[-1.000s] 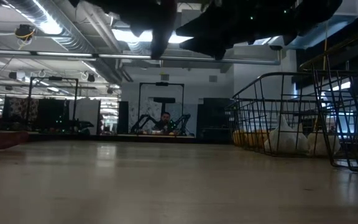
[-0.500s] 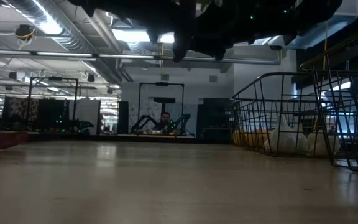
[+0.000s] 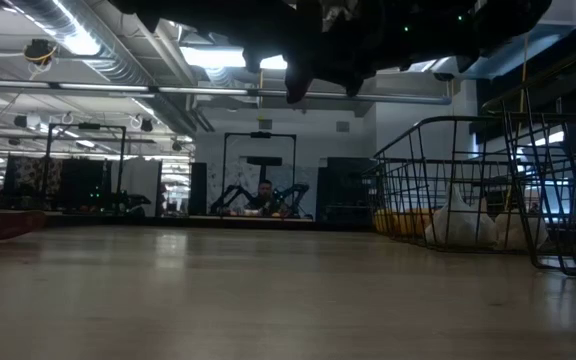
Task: Sort produce into baskets
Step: Put the red chili pepper into the bottom wire basket
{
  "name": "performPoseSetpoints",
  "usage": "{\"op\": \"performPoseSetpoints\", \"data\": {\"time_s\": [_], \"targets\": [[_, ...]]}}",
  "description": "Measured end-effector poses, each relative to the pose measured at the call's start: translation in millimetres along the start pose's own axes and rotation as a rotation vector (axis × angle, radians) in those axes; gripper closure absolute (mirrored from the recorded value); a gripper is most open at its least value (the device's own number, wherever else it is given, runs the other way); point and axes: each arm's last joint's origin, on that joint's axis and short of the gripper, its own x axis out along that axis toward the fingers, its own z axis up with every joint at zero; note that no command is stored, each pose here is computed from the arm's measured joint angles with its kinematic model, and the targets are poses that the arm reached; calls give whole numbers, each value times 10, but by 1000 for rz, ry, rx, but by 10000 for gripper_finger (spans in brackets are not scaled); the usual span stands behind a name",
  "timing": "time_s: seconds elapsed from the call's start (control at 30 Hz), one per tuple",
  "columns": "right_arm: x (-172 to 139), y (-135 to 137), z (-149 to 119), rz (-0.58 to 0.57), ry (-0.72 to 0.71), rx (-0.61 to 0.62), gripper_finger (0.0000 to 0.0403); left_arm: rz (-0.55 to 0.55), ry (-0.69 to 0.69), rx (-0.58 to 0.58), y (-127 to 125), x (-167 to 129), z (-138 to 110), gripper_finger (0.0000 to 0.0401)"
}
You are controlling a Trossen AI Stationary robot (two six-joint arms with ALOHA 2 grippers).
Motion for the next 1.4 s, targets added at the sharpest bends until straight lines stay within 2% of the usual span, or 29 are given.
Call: {"op": "performPoseSetpoints", "data": {"time_s": [0.2, 0.37, 0.67, 0.93, 1.17, 1.4], "targets": [[0, -3, 0, -4, 0, 2, 316, 6, 23, -1, -4, -13, -14, 200], [0, -8, -3, -19, 3, 2, 274, 6, 78, 23, -19, -158, 10, 170], [-176, -17, 116, -11, 61, -4, 298, 11, 187, 78, -31, -556, 69, 171], [-562, 47, 238, 30, 233, 50, 294, 64, 223, 99, -13, -553, 34, 173], [-917, 285, 402, 98, 354, 102, 293, 62, 217, 116, -14, -553, 41, 174], [-1201, 526, 436, 157, 465, 225, 293, 62, 216, 117, -14, -552, 41, 174]]}}
